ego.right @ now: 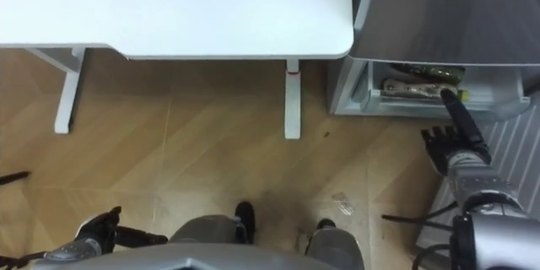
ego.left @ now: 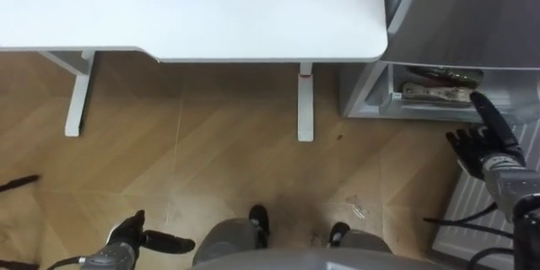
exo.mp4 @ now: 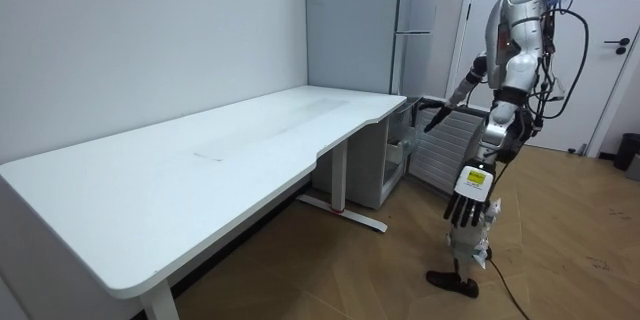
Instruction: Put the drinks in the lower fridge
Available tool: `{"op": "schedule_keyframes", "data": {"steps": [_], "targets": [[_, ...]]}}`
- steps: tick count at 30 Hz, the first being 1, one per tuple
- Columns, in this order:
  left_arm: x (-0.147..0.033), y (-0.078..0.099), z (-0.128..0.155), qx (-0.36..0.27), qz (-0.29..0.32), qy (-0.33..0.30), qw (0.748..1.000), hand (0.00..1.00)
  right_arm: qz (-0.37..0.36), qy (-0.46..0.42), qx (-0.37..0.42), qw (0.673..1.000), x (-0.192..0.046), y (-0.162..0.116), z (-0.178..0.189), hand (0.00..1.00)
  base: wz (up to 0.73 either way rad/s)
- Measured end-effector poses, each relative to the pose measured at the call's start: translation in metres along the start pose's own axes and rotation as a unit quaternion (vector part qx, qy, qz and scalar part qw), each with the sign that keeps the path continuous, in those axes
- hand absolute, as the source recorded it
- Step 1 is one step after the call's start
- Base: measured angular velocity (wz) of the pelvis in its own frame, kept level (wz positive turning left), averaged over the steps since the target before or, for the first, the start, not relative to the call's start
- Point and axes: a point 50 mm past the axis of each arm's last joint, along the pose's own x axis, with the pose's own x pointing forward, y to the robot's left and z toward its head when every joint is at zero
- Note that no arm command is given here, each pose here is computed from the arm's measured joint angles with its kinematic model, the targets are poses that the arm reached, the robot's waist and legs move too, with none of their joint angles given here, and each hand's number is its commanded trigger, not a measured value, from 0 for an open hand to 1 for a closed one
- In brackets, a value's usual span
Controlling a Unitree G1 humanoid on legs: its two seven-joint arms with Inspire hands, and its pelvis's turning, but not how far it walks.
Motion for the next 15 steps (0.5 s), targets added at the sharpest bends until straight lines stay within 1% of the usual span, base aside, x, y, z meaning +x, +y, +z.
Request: {"op": "schedule_keyframes", "data": {"steps": [2,5,8,11,15], "targets": [[0.0,0.0,0.0,0.0,0.0,0.0,1.0,0.0,0.005,-0.002,0.01,1.0,0.001,0.003,0.001,0.0,0.0],[0.0,-0.001,0.002,-0.001,-0.001,-0.002,1.0,0.0,0.021,-0.008,0.022,1.0,0.003,0.018,0.002,0.0,0.01],[0.001,-0.002,0.004,-0.001,-0.003,-0.004,1.0,0.0,0.029,-0.009,0.025,0.999,0.004,0.025,0.003,0.0,0.06],[0.002,-0.003,0.009,0.01,-0.004,-0.008,1.0,0.0,0.035,-0.008,0.028,0.999,0.005,0.035,0.002,0.0,0.08],[0.002,-0.002,0.006,0.007,0.002,0.003,1.0,0.0,0.046,-0.008,0.041,0.998,0.006,0.051,0.002,0.0,0.01]]}}
